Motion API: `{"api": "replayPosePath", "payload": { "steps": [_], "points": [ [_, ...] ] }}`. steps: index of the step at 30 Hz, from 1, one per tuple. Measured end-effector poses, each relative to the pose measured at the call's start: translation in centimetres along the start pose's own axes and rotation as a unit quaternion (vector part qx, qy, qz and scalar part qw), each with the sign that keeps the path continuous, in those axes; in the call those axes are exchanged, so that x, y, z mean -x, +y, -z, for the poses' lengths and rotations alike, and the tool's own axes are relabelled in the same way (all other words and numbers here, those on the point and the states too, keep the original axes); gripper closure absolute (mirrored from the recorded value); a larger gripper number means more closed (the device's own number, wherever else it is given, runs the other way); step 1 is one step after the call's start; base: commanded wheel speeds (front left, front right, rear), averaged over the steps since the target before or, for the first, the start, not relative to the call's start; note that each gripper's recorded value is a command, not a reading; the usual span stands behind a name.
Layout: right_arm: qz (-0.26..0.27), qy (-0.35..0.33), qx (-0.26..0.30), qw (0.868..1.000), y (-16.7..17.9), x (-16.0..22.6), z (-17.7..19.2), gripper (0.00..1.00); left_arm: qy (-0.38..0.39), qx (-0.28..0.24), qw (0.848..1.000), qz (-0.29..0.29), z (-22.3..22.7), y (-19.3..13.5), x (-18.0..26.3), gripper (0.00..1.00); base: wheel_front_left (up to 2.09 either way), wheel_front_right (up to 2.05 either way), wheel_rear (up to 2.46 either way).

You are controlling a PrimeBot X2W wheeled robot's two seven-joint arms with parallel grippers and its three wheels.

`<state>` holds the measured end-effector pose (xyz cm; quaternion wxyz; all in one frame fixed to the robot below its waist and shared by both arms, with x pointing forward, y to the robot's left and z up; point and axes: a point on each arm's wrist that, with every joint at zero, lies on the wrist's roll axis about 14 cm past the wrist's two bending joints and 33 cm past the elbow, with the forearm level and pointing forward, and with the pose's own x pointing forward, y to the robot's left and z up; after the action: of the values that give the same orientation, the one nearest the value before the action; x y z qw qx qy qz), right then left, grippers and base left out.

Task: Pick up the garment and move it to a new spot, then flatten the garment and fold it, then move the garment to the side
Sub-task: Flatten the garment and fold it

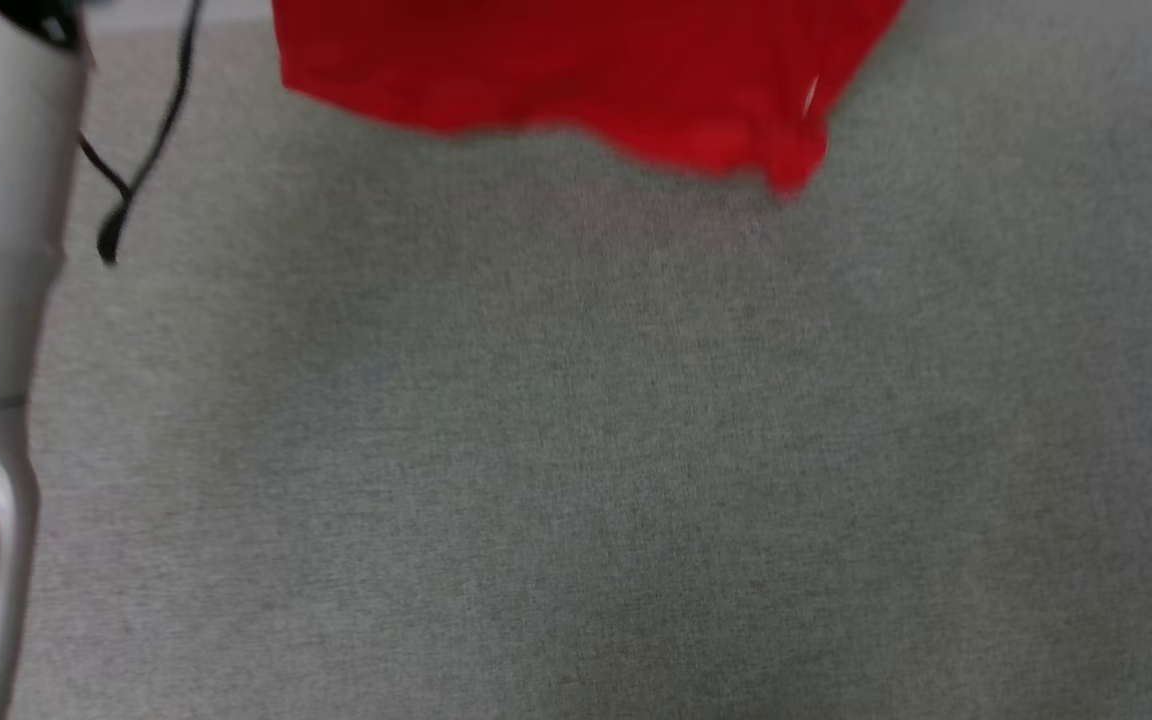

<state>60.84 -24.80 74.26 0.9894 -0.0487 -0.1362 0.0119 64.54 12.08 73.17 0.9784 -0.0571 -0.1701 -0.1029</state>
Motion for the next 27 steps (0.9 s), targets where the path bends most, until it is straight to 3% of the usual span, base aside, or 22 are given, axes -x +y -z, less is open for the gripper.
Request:
{"api": "replayPosePath", "payload": {
  "steps": [3, 9, 16, 21, 27],
  "points": [
    [-0.007, -0.036, 0.016, 0.999, 0.4, -2.4, -1.3, 1.0, -0.03, -0.005, 1.0, 0.004, -0.3, 0.2, -2.2, 1.0, 0.0, 0.0, 0.0],
    [-0.025, -0.037, 0.019, 0.999, 1.6, -5.6, 1.1, 1.0, -0.031, -0.008, 0.999, 0.001, 3.1, 1.4, -4.6, 1.0, 0.0, 0.0, 0.0],
    [-0.052, 0.038, 0.016, 0.998, 4.1, -6.9, 9.2, 1.0, 0.025, 0.016, 0.999, -0.014, 11.5, 2.8, -4.5, 1.0, 0.0, 0.0, 0.0],
    [-0.067, 0.102, 0.0, 0.993, 5.5, -5.8, 14.9, 1.0, 0.081, 0.045, 0.995, -0.03, 17.3, 3.7, -2.3, 1.0, 0.0, 0.0, 0.0],
    [-0.087, 0.187, -0.017, 0.978, 6.8, -0.7, 20.3, 1.0, 0.139, 0.075, 0.986, -0.046, 21.2, 4.2, 2.7, 1.0, 0.0, 0.0, 0.0]
  ]
}}
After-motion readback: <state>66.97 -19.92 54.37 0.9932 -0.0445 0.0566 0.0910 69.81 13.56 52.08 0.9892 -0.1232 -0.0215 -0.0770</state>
